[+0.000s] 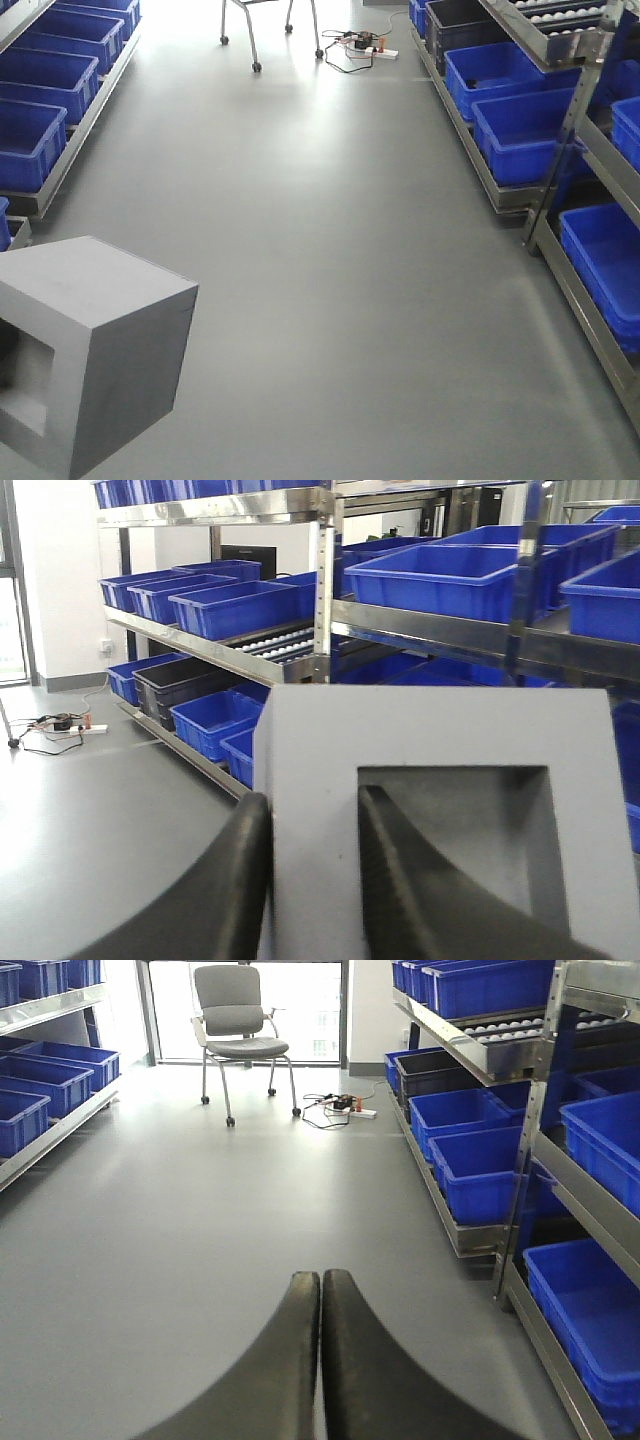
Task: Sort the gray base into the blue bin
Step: 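Drive down the aisle between shelves of blue bins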
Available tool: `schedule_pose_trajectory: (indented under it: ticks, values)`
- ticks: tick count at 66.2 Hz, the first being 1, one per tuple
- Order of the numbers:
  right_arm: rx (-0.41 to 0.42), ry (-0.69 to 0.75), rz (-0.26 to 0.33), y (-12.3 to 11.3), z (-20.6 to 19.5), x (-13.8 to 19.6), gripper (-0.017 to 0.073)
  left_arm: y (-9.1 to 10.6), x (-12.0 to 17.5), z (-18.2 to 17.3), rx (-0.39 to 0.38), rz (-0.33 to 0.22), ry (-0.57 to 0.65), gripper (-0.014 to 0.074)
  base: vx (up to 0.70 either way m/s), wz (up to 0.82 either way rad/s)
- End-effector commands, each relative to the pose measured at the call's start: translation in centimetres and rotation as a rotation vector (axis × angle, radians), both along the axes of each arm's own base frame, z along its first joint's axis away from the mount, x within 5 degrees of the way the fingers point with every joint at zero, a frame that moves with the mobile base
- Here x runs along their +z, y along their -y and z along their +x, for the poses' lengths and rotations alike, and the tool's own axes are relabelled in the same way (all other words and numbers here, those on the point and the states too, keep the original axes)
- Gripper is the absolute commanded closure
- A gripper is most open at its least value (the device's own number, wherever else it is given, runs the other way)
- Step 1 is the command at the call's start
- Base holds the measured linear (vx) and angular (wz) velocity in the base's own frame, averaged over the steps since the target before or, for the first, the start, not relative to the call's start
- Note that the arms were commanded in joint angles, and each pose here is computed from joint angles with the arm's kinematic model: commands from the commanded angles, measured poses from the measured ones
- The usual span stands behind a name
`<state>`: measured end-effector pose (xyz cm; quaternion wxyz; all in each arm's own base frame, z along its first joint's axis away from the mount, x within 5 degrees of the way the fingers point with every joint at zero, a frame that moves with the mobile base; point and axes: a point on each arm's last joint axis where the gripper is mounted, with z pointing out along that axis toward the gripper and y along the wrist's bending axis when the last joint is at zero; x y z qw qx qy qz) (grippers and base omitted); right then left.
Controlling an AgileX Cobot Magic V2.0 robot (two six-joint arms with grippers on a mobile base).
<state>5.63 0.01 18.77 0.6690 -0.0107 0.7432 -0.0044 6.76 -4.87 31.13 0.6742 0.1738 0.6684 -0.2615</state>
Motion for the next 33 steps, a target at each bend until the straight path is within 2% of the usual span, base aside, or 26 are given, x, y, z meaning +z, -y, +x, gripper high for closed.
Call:
schedule_pose_trajectory:
  ticks: [1,33]
  values:
    - [0.0,0.072,-0.011,-0.01,0.02,0.26,0.0568,-0.09,1.93,-0.22,-0.008,-0.091,0.099,0.0599,0.47,0.06]
    - [0.0,0.072,-0.011,-0.01,0.02,0.26,0.0568,-0.09,1.93,-0.22,-0.008,-0.091,0.099,0.0599,0.45,0.06]
